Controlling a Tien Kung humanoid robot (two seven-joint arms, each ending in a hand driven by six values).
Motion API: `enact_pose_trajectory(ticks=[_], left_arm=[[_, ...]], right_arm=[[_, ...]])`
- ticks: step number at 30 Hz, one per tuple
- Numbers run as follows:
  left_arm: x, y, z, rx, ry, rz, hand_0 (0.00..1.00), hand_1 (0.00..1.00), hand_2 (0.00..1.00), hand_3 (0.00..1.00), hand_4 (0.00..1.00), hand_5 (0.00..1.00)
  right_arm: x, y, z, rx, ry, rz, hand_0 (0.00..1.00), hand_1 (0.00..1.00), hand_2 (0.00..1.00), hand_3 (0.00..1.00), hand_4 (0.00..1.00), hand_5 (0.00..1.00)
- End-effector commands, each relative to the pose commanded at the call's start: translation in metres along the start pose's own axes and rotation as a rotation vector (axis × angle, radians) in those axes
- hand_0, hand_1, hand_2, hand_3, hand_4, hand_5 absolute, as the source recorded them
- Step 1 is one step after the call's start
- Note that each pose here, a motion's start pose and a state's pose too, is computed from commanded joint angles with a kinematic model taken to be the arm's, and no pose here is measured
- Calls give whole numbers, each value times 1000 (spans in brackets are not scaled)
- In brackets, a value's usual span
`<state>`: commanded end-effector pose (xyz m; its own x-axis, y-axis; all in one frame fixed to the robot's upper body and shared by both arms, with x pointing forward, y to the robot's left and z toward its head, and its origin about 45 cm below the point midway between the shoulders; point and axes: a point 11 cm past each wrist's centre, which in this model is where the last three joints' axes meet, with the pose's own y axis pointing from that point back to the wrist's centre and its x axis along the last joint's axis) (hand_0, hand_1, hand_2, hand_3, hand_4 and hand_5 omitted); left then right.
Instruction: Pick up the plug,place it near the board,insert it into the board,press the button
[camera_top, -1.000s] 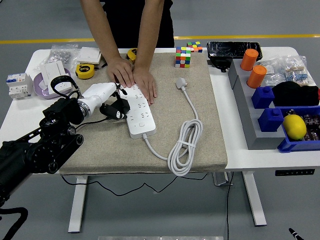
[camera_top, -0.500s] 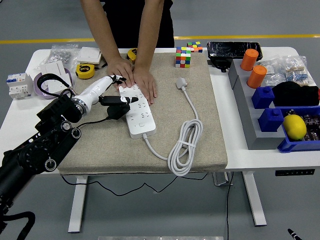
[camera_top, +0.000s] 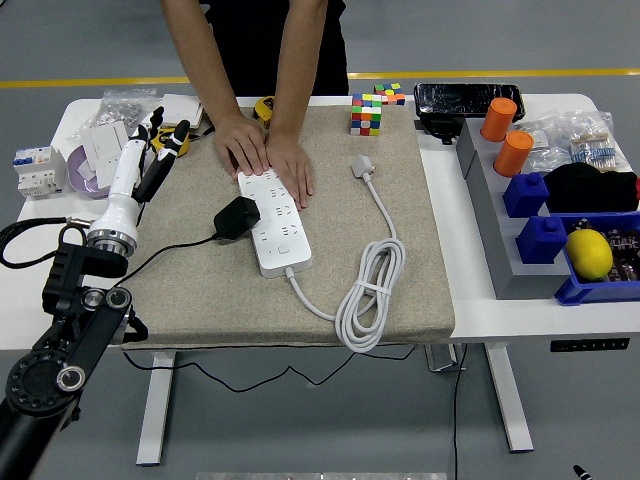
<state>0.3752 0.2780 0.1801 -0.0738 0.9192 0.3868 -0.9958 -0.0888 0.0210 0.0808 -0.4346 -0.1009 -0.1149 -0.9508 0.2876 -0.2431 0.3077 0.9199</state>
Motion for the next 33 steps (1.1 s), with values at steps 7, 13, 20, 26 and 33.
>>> enact_pose_trajectory(ticks=[7, 13, 20, 26, 33], left_arm=[[-11, 22, -33, 84, 2, -44, 998, 998, 956, 933, 964, 998], [-26, 30, -39, 87, -43, -101, 988, 986, 933, 913, 936, 998], [-47, 35, -48, 102, -121, -193, 983, 974, 909, 891, 926, 998], [-60, 34, -48, 98, -157, -248, 982, 971, 910, 892, 925, 998], [-59, 29, -44, 88, -172, -247, 979, 971, 908, 888, 925, 998]], right_arm=[[-1, 0, -2, 5, 2, -2, 911, 794, 771, 790, 998, 892], [1, 0, 0, 1, 2, 2, 910, 793, 771, 791, 998, 903], [-1, 0, 1, -2, 2, -1, 908, 792, 771, 790, 998, 917], [0, 0, 1, -4, 2, 1, 909, 792, 771, 790, 998, 918], [0, 0, 1, -3, 2, 1, 909, 791, 770, 790, 998, 921]])
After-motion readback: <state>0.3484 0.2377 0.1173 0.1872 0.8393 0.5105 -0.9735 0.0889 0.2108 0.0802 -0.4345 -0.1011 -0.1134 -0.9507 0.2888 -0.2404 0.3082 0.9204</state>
